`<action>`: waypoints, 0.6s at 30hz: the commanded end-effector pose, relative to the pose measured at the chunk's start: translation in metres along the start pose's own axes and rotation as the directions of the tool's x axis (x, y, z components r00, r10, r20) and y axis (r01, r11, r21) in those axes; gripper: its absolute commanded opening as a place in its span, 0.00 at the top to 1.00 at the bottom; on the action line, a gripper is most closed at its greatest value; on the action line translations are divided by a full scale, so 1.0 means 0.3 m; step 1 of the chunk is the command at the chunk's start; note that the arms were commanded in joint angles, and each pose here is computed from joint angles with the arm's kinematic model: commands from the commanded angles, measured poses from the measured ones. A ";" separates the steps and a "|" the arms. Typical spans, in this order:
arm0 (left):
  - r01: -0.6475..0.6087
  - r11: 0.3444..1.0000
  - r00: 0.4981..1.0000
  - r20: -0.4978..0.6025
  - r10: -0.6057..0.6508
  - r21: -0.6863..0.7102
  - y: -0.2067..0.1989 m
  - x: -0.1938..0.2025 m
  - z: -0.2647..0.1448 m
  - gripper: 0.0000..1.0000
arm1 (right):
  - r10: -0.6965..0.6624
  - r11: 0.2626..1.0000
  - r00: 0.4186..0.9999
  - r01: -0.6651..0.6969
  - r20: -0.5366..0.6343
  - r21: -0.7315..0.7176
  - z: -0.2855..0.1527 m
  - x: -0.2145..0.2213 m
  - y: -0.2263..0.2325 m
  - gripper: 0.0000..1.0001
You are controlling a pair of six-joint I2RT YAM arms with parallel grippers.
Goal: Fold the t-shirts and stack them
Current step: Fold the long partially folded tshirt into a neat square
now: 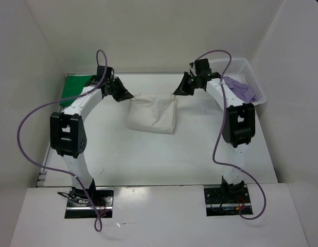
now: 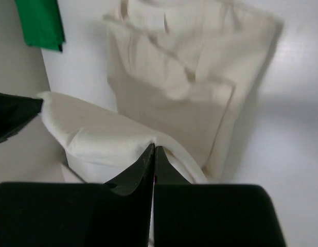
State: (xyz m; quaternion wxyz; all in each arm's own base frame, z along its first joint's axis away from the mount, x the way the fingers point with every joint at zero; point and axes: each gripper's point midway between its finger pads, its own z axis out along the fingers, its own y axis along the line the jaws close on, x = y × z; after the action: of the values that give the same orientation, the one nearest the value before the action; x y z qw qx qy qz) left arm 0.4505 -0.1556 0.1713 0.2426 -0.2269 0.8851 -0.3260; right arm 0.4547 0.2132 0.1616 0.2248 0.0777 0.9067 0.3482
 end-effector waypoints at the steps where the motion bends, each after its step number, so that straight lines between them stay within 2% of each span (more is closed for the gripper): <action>1: -0.015 1.000 0.992 0.127 0.011 0.027 -0.044 -0.185 0.091 1.00 | -0.050 0.999 0.996 0.050 0.069 0.008 0.086 -0.191 -0.038 1.00; 2: -0.021 0.999 0.989 0.146 0.016 0.030 -0.049 -0.215 0.118 1.00 | -0.051 0.999 0.997 0.052 0.065 -0.003 0.118 -0.208 -0.041 1.00; 3: 0.010 1.000 0.989 0.145 -0.011 0.010 -0.002 -0.237 0.181 1.00 | -0.058 0.998 0.992 0.061 0.111 -0.022 0.113 -0.282 -0.014 1.00; 4: 0.019 1.000 0.989 0.147 -0.021 0.013 0.002 -0.251 0.210 0.99 | -0.029 1.000 0.998 0.028 0.064 0.004 0.188 -0.262 -0.077 1.00; 5: 0.017 0.999 0.985 0.169 -0.023 0.038 -0.037 -0.293 0.217 0.99 | -0.029 1.000 0.997 0.028 0.070 0.013 0.209 -0.280 -0.087 1.00; 6: 0.029 0.999 0.988 0.151 -0.032 0.019 0.001 -0.295 0.281 0.96 | -0.038 0.999 0.992 0.036 0.118 0.014 0.204 -0.340 -0.062 1.00; 7: 0.028 0.999 0.988 0.153 -0.031 0.021 0.001 -0.307 0.301 0.94 | -0.037 0.999 0.992 0.036 0.117 0.015 0.220 -0.351 -0.067 1.00; 8: 0.038 0.999 0.987 0.155 -0.042 0.026 -0.002 -0.321 0.320 0.90 | -0.007 0.999 0.997 0.003 0.073 0.052 0.281 -0.320 -0.133 1.00; 9: 0.043 0.999 0.986 0.161 -0.048 0.034 -0.007 -0.342 0.346 0.76 | -0.027 0.999 0.994 0.024 0.106 0.032 0.266 -0.368 -0.094 0.98; 11: 0.057 0.998 0.983 0.172 -0.063 0.038 -0.002 -0.368 0.345 0.59 | -0.002 0.999 0.997 -0.001 0.083 0.045 0.315 -0.359 -0.131 0.79; 12: 0.066 0.997 0.975 0.211 -0.074 0.044 -0.003 -0.409 0.324 0.53 | -0.029 1.000 0.992 0.028 0.121 0.010 0.280 -0.406 -0.071 0.72; 13: 0.065 0.997 0.967 0.244 -0.071 0.033 -0.008 -0.431 0.306 0.46 | -0.036 0.999 0.991 0.036 0.133 0.003 0.264 -0.419 -0.052 0.61; 16: 0.038 0.997 0.946 0.319 -0.058 0.068 -0.040 -0.493 0.216 0.43 | -0.046 0.999 0.985 0.049 0.166 -0.017 0.212 -0.443 -0.001 0.50; 18: -0.031 0.998 0.948 0.317 0.012 0.056 -0.067 -0.474 0.199 0.48 | -0.067 0.997 0.984 0.072 0.165 -0.021 0.173 -0.431 0.042 0.50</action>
State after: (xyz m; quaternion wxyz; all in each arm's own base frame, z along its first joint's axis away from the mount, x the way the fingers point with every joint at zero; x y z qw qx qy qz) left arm 0.5909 -0.1235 0.1172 0.3094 -0.2964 0.8522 -0.3002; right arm 0.6013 0.2129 0.1105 0.2685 0.0947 0.8990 0.3327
